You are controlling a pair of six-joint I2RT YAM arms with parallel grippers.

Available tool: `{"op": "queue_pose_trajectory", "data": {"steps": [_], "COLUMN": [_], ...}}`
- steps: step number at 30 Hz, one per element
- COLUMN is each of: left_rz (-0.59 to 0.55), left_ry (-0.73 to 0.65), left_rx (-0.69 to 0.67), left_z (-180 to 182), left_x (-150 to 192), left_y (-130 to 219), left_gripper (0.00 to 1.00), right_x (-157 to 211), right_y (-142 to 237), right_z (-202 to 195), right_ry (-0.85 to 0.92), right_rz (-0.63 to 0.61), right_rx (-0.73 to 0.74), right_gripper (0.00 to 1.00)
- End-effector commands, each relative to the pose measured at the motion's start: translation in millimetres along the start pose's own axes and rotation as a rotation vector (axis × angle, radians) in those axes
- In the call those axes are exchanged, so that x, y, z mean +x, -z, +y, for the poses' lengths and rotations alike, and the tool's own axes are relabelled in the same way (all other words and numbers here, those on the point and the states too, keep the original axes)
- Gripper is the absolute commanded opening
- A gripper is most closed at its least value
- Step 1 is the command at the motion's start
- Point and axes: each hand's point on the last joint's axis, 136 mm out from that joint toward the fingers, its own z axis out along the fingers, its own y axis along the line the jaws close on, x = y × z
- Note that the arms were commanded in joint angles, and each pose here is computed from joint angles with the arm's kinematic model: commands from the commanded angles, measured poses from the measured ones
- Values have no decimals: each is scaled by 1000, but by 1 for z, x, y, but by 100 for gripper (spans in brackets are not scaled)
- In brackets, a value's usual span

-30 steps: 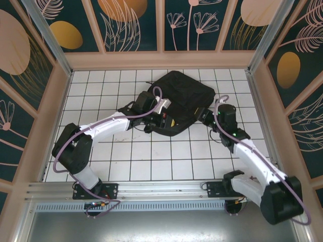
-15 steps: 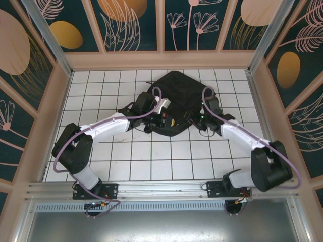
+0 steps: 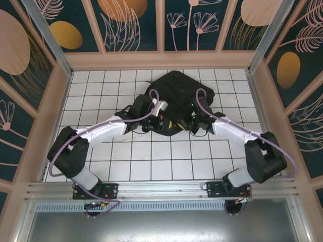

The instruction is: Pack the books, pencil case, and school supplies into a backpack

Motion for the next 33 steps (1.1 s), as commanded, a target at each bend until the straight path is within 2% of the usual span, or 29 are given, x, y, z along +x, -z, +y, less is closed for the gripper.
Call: {"op": "queue_pose_trajectory", "data": {"steps": [1, 7, 17, 23, 33], "left_rz": [-25, -33, -95, -106, -98], "left_ry": [-47, -32, -7, 8, 17], "left_rx": [21, -36, -91, -82, -73], "left_z": [-13, 2, 19, 22, 23], "left_x": [0, 12, -1, -4, 2], "left_y": [15, 19, 33, 38, 40], "left_gripper": [0, 0, 0, 0, 0], "right_x": [-19, -32, -48, -62, -97], "right_y": [4, 11, 27, 40, 59], "right_z": [-17, -27, -45, -56, -70], "right_ry": [-8, 41, 93, 79, 93], "right_rz": [-57, -92, -141, -149, -234], "right_rx": [68, 128, 190, 188, 306], "right_gripper": [0, 0, 0, 0, 0]}}
